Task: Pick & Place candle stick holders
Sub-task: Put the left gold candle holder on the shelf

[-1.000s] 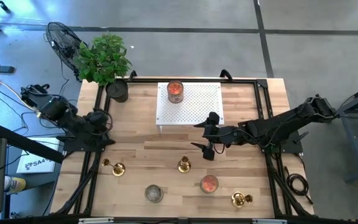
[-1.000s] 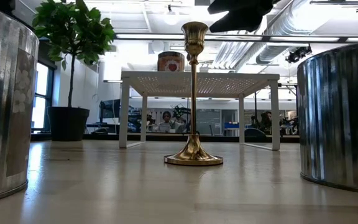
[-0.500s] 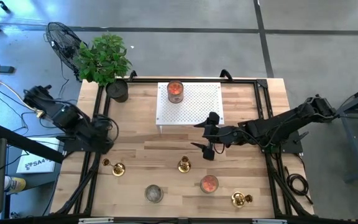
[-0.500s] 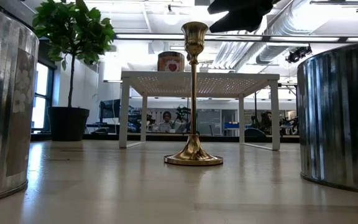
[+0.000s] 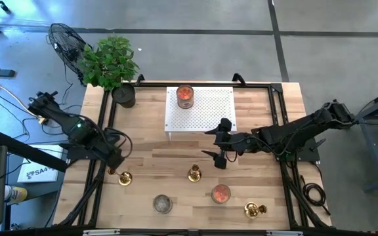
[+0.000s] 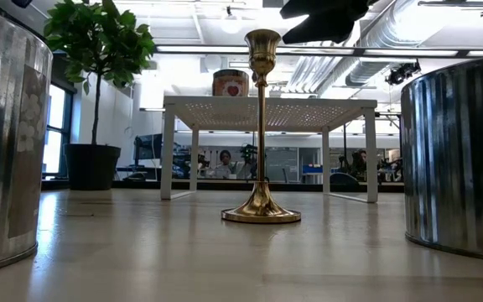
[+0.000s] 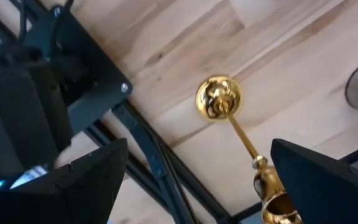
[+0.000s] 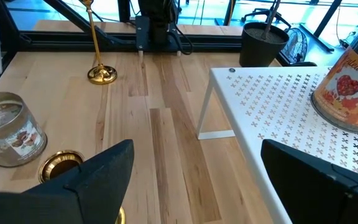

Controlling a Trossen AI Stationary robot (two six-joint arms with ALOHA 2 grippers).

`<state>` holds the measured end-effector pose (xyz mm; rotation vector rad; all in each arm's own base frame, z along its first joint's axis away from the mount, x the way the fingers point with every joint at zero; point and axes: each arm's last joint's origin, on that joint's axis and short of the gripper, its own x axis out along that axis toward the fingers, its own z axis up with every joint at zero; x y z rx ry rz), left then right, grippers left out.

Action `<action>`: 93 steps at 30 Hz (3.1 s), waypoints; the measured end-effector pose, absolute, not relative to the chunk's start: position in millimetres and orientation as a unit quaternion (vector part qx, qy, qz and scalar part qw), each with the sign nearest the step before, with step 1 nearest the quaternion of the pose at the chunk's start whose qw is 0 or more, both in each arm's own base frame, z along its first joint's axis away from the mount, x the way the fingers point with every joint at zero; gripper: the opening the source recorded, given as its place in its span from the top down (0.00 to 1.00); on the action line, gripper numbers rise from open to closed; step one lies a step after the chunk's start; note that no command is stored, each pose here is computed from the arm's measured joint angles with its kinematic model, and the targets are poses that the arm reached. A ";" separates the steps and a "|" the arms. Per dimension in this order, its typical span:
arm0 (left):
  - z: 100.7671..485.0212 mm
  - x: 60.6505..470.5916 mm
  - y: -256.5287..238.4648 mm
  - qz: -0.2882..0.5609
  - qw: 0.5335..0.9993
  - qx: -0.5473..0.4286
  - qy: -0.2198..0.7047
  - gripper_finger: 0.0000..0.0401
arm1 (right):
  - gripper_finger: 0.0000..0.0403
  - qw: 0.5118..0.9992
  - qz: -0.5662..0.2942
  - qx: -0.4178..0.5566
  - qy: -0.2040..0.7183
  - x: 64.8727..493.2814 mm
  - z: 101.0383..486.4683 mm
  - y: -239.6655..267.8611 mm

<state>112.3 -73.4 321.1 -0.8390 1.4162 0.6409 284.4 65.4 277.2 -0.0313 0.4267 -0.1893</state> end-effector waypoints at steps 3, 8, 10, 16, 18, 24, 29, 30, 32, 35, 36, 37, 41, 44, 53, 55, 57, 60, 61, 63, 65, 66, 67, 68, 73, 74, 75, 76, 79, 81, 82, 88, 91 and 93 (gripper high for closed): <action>318.9 116.1 -76.6 0.280 0.626 -0.367 0.629 0.04 | 0.14 0.973 -0.095 -0.016 0.211 284.4 277.2 65.3; 318.2 120.5 -79.3 0.262 0.637 -0.362 0.628 0.04 | 0.14 0.972 -0.095 -0.016 0.212 284.3 277.1 65.3; 318.5 122.5 -80.2 0.257 0.645 -0.367 0.619 0.04 | 0.14 0.972 -0.095 -0.017 0.214 284.1 276.8 65.3; 319.4 126.1 -83.0 0.241 0.647 -0.384 0.613 0.04 | 0.14 0.972 -0.095 -0.017 0.215 284.0 276.6 65.3; 319.5 126.5 -83.2 0.239 0.648 -0.386 0.612 0.04 | 0.14 0.972 -0.095 -0.018 0.215 284.0 276.5 65.2; 319.6 127.0 -83.5 0.237 0.649 -0.388 0.610 0.04 | 0.14 0.971 -0.096 -0.018 0.218 283.7 276.0 65.2; 319.6 126.9 -83.6 0.240 0.647 -0.391 0.610 0.04 | 0.14 0.971 -0.096 -0.018 0.219 283.7 275.8 65.1; 319.6 126.9 -83.6 0.241 0.645 -0.393 0.609 0.04 | 0.14 0.971 -0.096 -0.018 0.220 283.6 275.7 65.2; 319.6 126.8 -83.8 0.243 0.641 -0.397 0.611 0.04 | 0.14 0.970 -0.096 -0.018 0.221 283.4 275.4 65.1; 319.6 126.0 -84.7 0.241 0.638 -0.397 0.614 0.04 | 0.14 0.970 -0.094 -0.018 0.222 283.4 275.3 65.3; 319.6 125.3 -85.7 0.242 0.638 -0.398 0.614 0.04 | 0.14 0.970 -0.094 -0.018 0.222 283.4 275.4 65.3; 319.6 124.2 -87.2 0.243 0.637 -0.398 0.614 0.04 | 0.14 0.970 -0.093 -0.018 0.222 283.4 275.3 65.4; 319.6 119.8 -93.2 0.245 0.633 -0.400 0.616 0.04 | 0.14 0.971 -0.085 -0.016 0.223 283.4 275.2 65.8; 319.5 116.9 -96.7 0.251 0.633 -0.402 0.612 0.04 | 0.14 0.971 -0.084 -0.016 0.224 283.4 275.1 66.0; 319.6 114.3 -100.2 0.267 0.620 -0.420 0.606 0.04 | 0.14 0.971 -0.084 -0.016 0.223 283.4 275.2 65.9; 319.6 114.1 -100.4 0.266 0.616 -0.422 0.610 0.04 | 0.14 0.971 -0.084 -0.016 0.223 283.4 275.2 65.9; 319.6 114.3 -100.5 0.266 0.615 -0.424 0.610 0.04 | 0.14 0.971 -0.085 -0.016 0.223 283.4 275.3 65.9; 319.7 114.5 -100.7 0.265 0.615 -0.425 0.610 0.04 | 0.14 0.971 -0.085 -0.016 0.223 283.4 275.2 65.9; 319.7 114.5 -100.7 0.265 0.615 -0.425 0.610 0.04 | 0.14 0.971 -0.085 -0.016 0.223 283.4 275.2 65.9; 319.7 114.5 -100.6 0.265 0.614 -0.425 0.609 0.04 | 0.14 0.971 -0.084 -0.016 0.223 283.4 275.2 65.9; 319.7 114.5 -100.6 0.265 0.614 -0.425 0.609 0.04 | 0.14 0.971 -0.084 -0.016 0.223 283.4 275.3 66.0; 319.7 114.5 -100.6 0.265 0.615 -0.425 0.609 0.04 | 0.14 0.971 -0.084 -0.016 0.223 283.4 275.2 66.0; 319.7 114.6 -100.5 0.264 0.616 -0.424 0.609 0.04 | 0.14 0.971 -0.084 -0.015 0.223 283.4 275.2 66.0; 319.7 114.7 -100.4 0.264 0.618 -0.423 0.608 0.04 | 0.14 0.971 -0.084 -0.015 0.223 283.4 275.2 66.0; 319.7 115.0 -100.5 0.265 0.621 -0.423 0.604 0.04 | 0.14 0.971 -0.084 -0.015 0.223 283.4 275.2 66.0; 319.8 115.3 -100.8 0.263 0.620 -0.425 0.605 0.04 | 0.14 0.971 -0.084 -0.015 0.223 283.4 275.2 66.0; 320.0 115.8 -101.3 0.260 0.621 -0.427 0.604 0.04 | 0.14 0.971 -0.084 -0.015 0.223 283.4 275.3 66.0; 320.2 116.6 -101.9 0.256 0.622 -0.430 0.602 0.04 | 0.14 0.971 -0.084 -0.015 0.223 283.4 275.2 66.0; 321.1 119.1 -103.8 0.242 0.630 -0.435 0.596 0.04 | 0.14 0.971 -0.084 -0.015 0.223 283.4 275.3 66.0; 321.1 119.3 -103.9 0.238 0.633 -0.432 0.596 0.04 | 0.14 0.971 -0.083 -0.015 0.223 283.4 275.2 66.0; 321.0 119.0 -103.6 0.238 0.634 -0.430 0.597 0.04 | 0.14 0.971 -0.083 -0.015 0.223 283.4 275.2 66.0; 318.7 121.2 -105.4 0.243 0.635 -0.421 0.601 0.04 | 0.14 0.971 -0.083 -0.016 0.224 283.4 275.1 66.1; 316.3 123.7 -107.6 0.244 0.635 -0.411 0.607 0.04 | 0.14 0.971 -0.083 -0.016 0.224 283.3 275.1 66.1; 314.3 125.4 -109.8 0.247 0.628 -0.407 0.615 0.04 | 0.14 0.971 -0.083 -0.016 0.225 283.2 274.8 66.1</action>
